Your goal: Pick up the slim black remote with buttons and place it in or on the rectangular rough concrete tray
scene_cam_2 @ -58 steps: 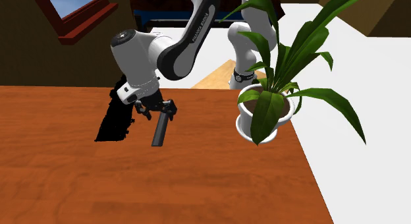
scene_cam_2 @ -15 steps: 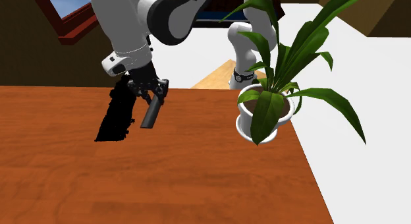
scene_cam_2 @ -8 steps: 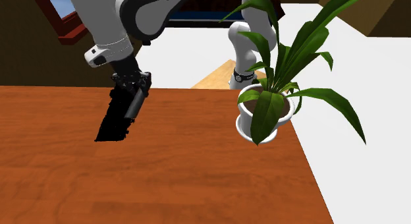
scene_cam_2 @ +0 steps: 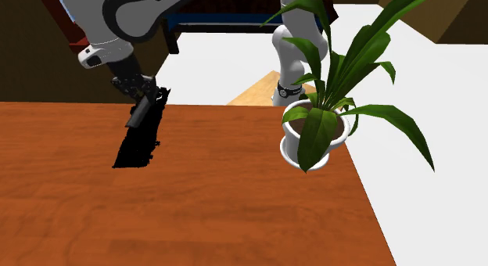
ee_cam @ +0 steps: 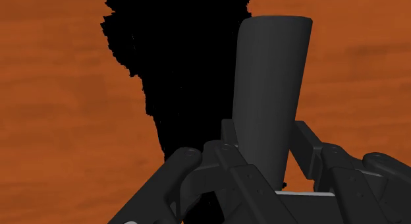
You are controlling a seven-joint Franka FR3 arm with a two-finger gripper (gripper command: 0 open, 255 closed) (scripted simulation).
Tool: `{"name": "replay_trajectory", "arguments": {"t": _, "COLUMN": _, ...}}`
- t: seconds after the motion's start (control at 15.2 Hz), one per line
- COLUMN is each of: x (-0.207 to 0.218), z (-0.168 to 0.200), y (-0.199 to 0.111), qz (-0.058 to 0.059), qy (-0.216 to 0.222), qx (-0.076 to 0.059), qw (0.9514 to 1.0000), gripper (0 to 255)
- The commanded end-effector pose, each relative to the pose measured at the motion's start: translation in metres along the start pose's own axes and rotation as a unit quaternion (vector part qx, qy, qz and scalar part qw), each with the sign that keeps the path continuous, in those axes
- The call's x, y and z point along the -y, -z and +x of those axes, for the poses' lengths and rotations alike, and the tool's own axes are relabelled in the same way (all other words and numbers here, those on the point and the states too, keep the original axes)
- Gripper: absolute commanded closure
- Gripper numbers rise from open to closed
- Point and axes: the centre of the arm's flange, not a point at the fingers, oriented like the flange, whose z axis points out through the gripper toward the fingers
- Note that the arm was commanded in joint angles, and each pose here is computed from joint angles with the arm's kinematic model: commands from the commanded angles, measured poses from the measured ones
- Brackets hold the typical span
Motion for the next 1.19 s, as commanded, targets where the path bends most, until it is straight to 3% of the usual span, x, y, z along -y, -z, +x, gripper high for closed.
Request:
{"name": "replay_trajectory", "arguments": {"t": 0.0, "x": -0.023, "z": -0.014, "y": 0.001, "qz": 0.000, "qy": 0.001, "qx": 0.000, "qw": 1.0000, "gripper": 255}}
{"name": "replay_trajectory", "arguments": {"t": 0.07, "x": -0.042, "z": -0.024, "y": 0.002, "qz": 0.000, "qy": 0.001, "qx": 0.000, "qw": 1.0000, "gripper": 255}}
{"name": "replay_trajectory", "arguments": {"t": 0.79, "x": -0.047, "z": -0.023, "y": -0.056, "qz": 0.000, "qy": 0.001, "qx": 0.000, "qw": 1.0000, "gripper": 255}}
{"name": "replay_trajectory", "arguments": {"t": 1.12, "x": -0.047, "z": -0.023, "y": -0.058, "qz": 0.000, "qy": 0.001, "qx": 0.000, "qw": 1.0000, "gripper": 255}}
